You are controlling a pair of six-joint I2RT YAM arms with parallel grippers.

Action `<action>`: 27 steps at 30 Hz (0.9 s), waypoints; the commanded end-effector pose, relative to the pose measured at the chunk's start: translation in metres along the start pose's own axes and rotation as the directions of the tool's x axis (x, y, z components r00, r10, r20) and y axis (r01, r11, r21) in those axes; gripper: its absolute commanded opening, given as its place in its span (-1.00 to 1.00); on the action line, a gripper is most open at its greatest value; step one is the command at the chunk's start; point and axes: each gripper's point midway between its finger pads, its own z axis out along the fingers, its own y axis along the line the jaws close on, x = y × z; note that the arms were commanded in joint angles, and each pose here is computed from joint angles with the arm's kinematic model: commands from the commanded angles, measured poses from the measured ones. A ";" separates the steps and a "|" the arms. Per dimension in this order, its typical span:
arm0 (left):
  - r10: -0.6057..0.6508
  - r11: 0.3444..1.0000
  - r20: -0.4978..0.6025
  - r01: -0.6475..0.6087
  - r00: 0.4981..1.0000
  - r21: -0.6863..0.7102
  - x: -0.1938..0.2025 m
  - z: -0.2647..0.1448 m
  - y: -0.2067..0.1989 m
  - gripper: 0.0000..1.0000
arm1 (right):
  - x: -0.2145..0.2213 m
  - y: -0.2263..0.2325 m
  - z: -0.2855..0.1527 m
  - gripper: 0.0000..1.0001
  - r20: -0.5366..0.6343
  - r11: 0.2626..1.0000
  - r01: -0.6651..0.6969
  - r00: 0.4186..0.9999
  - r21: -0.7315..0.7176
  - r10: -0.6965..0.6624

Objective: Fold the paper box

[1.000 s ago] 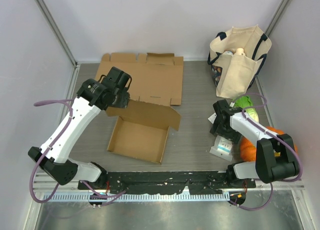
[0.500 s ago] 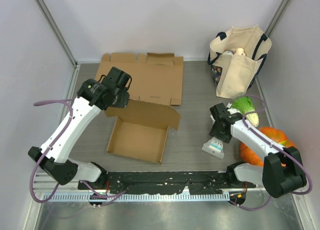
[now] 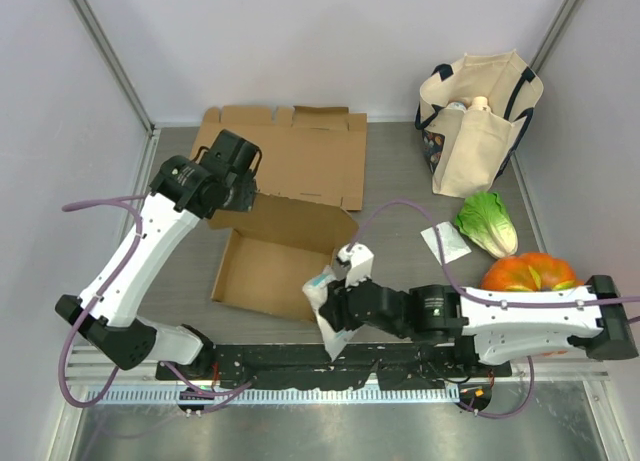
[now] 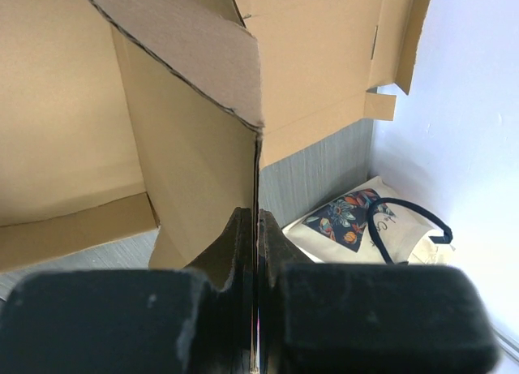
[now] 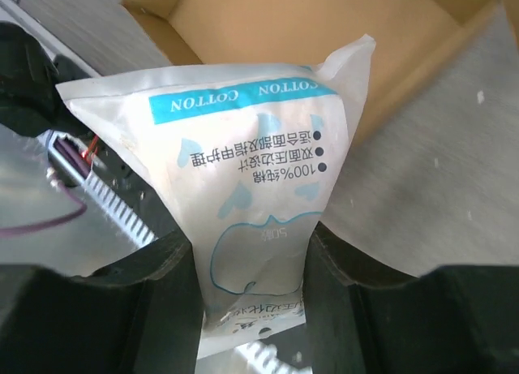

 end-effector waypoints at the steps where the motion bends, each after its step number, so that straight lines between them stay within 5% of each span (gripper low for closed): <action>1: -0.297 0.946 0.127 0.310 0.946 -0.100 -0.031 -0.011 0.026 -1.00 | -0.068 0.036 0.036 0.06 0.283 0.991 0.135 0.951 -0.017 -0.125; 8: -0.317 0.932 0.124 0.333 0.940 -0.141 -0.030 -0.011 0.040 -1.00 | -0.129 0.029 0.083 0.69 0.417 0.968 0.250 0.878 0.022 -0.236; 13: -0.312 0.934 0.122 0.327 0.942 -0.143 -0.029 -0.009 0.042 -1.00 | -0.118 -0.006 0.015 0.71 0.450 0.966 0.253 0.857 0.055 -0.250; 21: -0.284 0.941 0.089 0.295 0.955 -0.166 -0.018 0.000 0.043 -1.00 | -0.107 -0.065 -0.013 0.63 0.425 0.960 0.248 0.861 0.132 -0.281; 27: -0.292 0.942 0.112 0.306 0.950 -0.138 -0.025 -0.002 0.041 -1.00 | -0.065 0.005 -0.001 0.29 0.381 0.940 0.290 0.902 -0.181 -0.205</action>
